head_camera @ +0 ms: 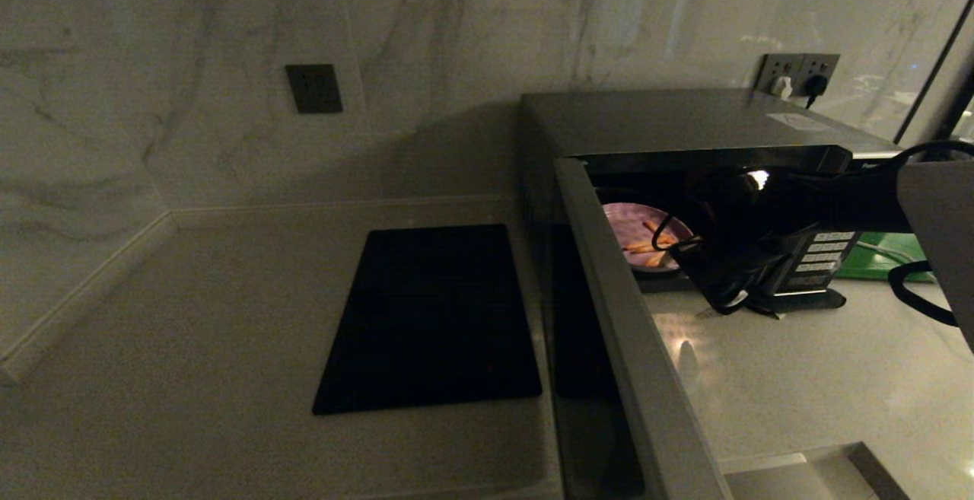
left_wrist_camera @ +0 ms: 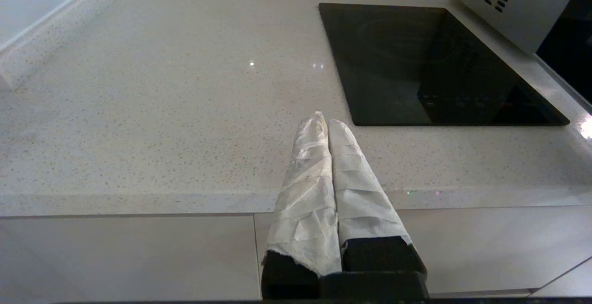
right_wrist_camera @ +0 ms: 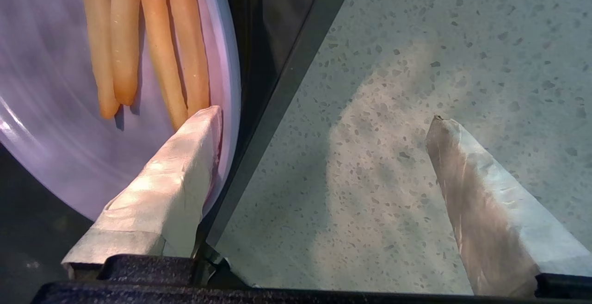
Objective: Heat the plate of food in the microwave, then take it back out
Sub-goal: Take the plate out of the microwave
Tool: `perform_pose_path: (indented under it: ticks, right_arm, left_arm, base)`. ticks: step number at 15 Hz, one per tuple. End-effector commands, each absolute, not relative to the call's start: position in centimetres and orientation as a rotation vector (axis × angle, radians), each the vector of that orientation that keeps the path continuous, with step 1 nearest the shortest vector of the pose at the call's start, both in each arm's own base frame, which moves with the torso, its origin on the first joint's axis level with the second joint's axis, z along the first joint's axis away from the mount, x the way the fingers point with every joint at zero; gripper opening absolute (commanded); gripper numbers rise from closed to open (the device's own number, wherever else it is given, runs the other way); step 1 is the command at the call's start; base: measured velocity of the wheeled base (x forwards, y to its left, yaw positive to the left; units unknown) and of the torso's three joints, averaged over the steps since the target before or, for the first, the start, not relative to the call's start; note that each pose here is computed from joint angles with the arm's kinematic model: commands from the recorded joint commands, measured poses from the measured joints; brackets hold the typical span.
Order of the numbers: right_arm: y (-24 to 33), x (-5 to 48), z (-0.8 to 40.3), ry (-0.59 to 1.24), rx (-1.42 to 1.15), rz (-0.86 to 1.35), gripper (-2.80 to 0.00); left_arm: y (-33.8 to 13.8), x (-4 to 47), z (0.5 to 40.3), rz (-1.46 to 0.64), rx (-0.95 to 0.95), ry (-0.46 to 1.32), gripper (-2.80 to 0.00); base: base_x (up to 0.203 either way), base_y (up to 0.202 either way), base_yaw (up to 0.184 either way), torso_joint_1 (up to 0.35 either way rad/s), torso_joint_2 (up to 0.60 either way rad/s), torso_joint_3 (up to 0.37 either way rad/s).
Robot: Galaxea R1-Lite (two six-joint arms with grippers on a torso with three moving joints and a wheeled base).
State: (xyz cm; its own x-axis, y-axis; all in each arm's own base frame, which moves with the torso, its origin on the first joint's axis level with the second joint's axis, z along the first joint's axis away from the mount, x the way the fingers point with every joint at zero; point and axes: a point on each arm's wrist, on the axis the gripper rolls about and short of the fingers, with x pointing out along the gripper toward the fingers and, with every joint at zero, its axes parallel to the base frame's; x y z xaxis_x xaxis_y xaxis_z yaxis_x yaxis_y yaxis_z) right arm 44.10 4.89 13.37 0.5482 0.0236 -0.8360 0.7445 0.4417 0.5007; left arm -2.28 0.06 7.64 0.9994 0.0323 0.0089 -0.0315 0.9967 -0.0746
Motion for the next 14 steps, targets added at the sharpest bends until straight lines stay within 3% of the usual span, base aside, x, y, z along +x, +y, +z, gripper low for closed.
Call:
perform_pose_path:
  ticks: [1,10,11,12,14]
  right_arm:
    - [4.87,44.06,13.55,0.891,1.035,-0.532,0.0]
    - [4.97,44.34,13.25,0.893,1.031,-0.527,0.0]
    - [4.97,44.34,13.25,0.892,1.031,-0.528,-2.38]
    - [4.96,44.37,13.33,0.889,1.032,-0.526,-2.8]
    - [4.97,44.34,13.51,0.885,1.033,-0.523,-2.8]
  left_arm:
    - [0.06,-2.27,7.65,0.033,-0.075,-0.009,-2.8]
    - [0.06,-2.27,7.65,0.033,-0.075,-0.009,-2.8]
    - [0.06,-2.27,7.65,0.033,-0.075,-0.009,-2.8]
    - [0.06,-2.27,7.65,0.033,-0.075,-0.009,-2.8]
    - [0.06,-2.27,7.65,0.033,-0.075,-0.009,-2.8]
  base:
    - [0.0,0.0,0.0,0.0,0.0,0.0]
    - [0.0,0.0,0.0,0.0,0.0,0.0]
    - [0.0,0.0,0.0,0.0,0.0,0.0]
    - [0.0,0.0,0.0,0.0,0.0,0.0]
    - [0.0,0.0,0.0,0.0,0.0,0.0]
